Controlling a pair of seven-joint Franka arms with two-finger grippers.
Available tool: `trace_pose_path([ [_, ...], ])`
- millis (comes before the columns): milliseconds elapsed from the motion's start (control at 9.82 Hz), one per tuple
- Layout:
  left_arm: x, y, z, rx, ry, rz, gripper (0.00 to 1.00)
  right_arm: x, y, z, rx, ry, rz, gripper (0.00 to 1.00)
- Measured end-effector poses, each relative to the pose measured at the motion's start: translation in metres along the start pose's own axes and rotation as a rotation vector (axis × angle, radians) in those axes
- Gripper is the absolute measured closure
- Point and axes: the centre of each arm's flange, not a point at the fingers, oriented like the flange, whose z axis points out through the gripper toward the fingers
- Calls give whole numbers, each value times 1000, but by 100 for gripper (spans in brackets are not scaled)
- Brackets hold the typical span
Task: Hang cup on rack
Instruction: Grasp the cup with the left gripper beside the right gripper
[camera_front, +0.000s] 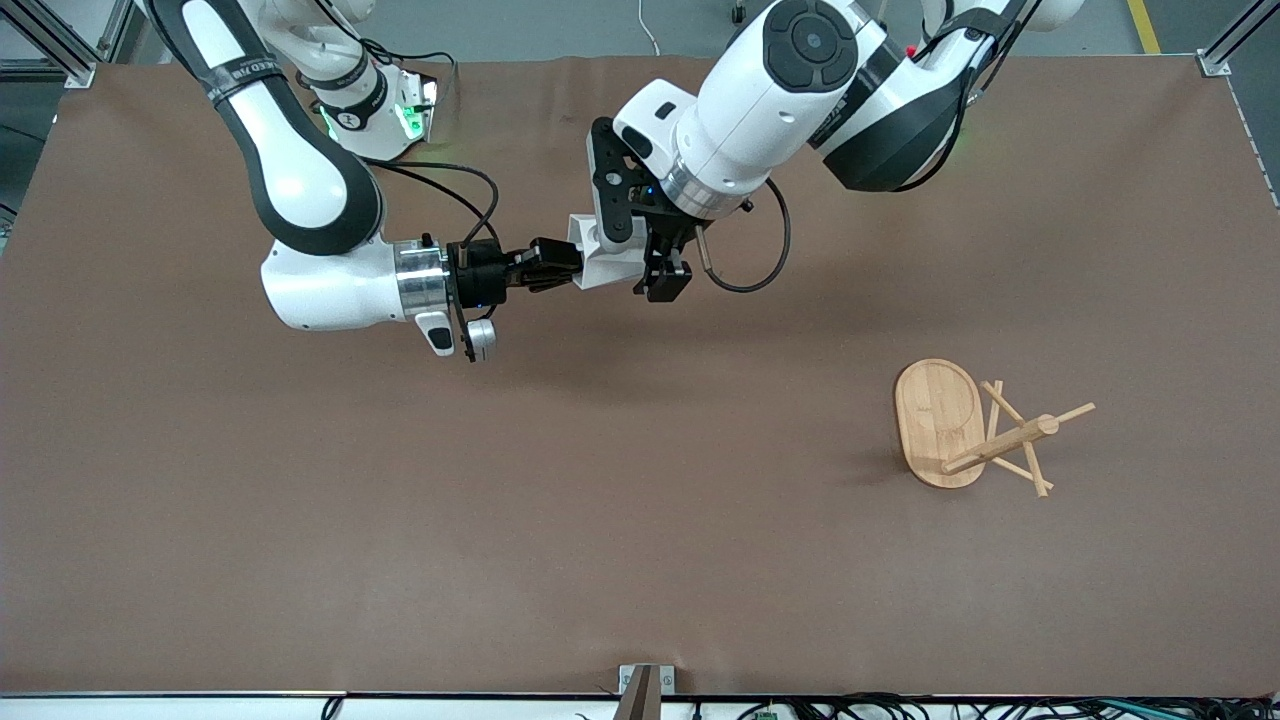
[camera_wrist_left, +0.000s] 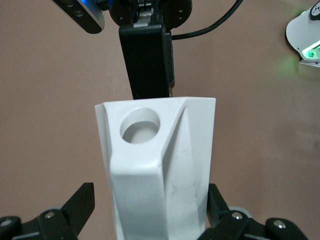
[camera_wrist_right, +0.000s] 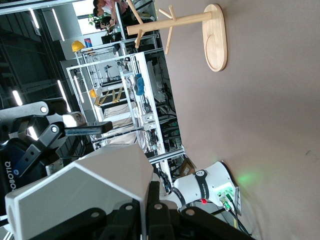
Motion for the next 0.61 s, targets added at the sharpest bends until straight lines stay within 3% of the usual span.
trace_pose_path([
  [102, 0, 1, 1, -5, -4, 1, 11, 1, 0, -1, -1, 5, 0, 96],
  [204, 0, 2, 2, -10, -8, 2, 25, 1, 1, -2, -3, 10, 1, 96],
  [611, 0, 2, 2, -10, -8, 1, 25, 1, 1, -2, -3, 11, 11, 95],
])
